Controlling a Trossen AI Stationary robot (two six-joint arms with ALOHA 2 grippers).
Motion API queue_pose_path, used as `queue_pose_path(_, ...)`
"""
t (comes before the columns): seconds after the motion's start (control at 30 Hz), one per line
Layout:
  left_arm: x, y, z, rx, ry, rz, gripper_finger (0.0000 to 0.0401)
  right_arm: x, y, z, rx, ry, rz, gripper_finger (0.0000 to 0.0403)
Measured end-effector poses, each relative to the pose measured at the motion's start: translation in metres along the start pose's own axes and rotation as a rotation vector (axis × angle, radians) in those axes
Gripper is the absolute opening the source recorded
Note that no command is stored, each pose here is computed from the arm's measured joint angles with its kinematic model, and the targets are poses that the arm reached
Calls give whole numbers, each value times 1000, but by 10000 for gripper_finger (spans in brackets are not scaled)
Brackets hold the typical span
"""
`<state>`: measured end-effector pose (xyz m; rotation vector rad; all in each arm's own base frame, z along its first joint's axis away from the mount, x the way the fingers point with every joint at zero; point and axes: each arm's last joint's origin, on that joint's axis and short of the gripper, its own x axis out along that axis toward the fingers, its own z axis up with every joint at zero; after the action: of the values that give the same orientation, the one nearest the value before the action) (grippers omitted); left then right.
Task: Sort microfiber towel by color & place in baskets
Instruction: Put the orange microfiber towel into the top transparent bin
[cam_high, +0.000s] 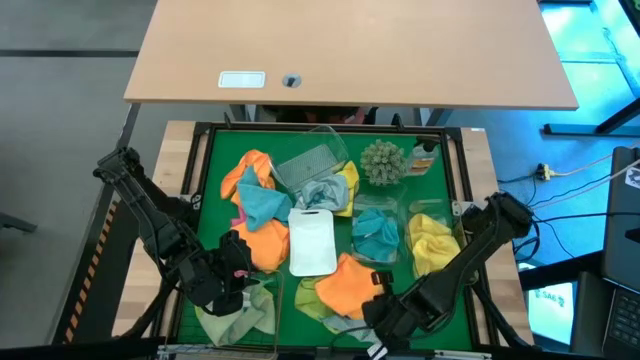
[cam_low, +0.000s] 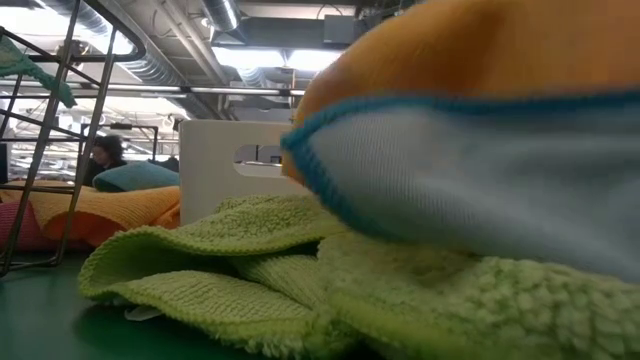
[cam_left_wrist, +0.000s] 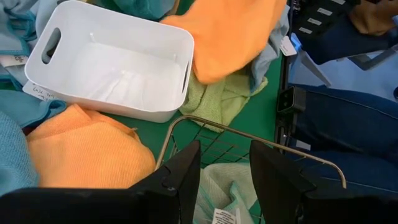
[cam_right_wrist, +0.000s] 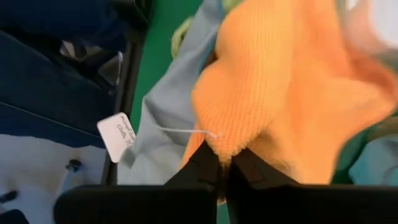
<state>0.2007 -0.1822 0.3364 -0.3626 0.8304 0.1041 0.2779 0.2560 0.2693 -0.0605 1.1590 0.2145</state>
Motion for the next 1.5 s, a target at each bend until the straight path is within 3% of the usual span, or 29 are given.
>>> queue_pose_path(0.27, 0, 0, 0, 0, -5, 3, 131, -48, -34, 13, -21, -135, 29, 3)
queue_pose_path(0.47, 0, 1, 1, 1, -34, 24, 131, -77, -73, 27, -60, -265, 0, 3)
queue_pose_path(0.63, 3, 7, 4, 73, -21, 66, 131, -94, -114, 41, -81, -379, -60, 2)
queue_pose_path(0.9, 17, 38, 28, 164, 51, 186, 131, -115, -195, 58, -41, -530, -212, 1)
queue_pose_path(1.03, 24, 55, 43, 231, 68, 225, 131, -123, -248, 64, -19, -598, -338, 1)
queue_pose_path(1.17, 29, 71, 56, 227, 80, 257, 131, -129, -305, 61, 30, -653, -421, 1)
queue_pose_path(1.33, 33, 87, 68, 193, 84, 281, 131, -137, -364, 51, 76, -750, -408, 1)
queue_pose_path(1.5, 36, 101, 78, 135, 72, 313, 131, -112, -403, 43, 111, -700, -324, 1)
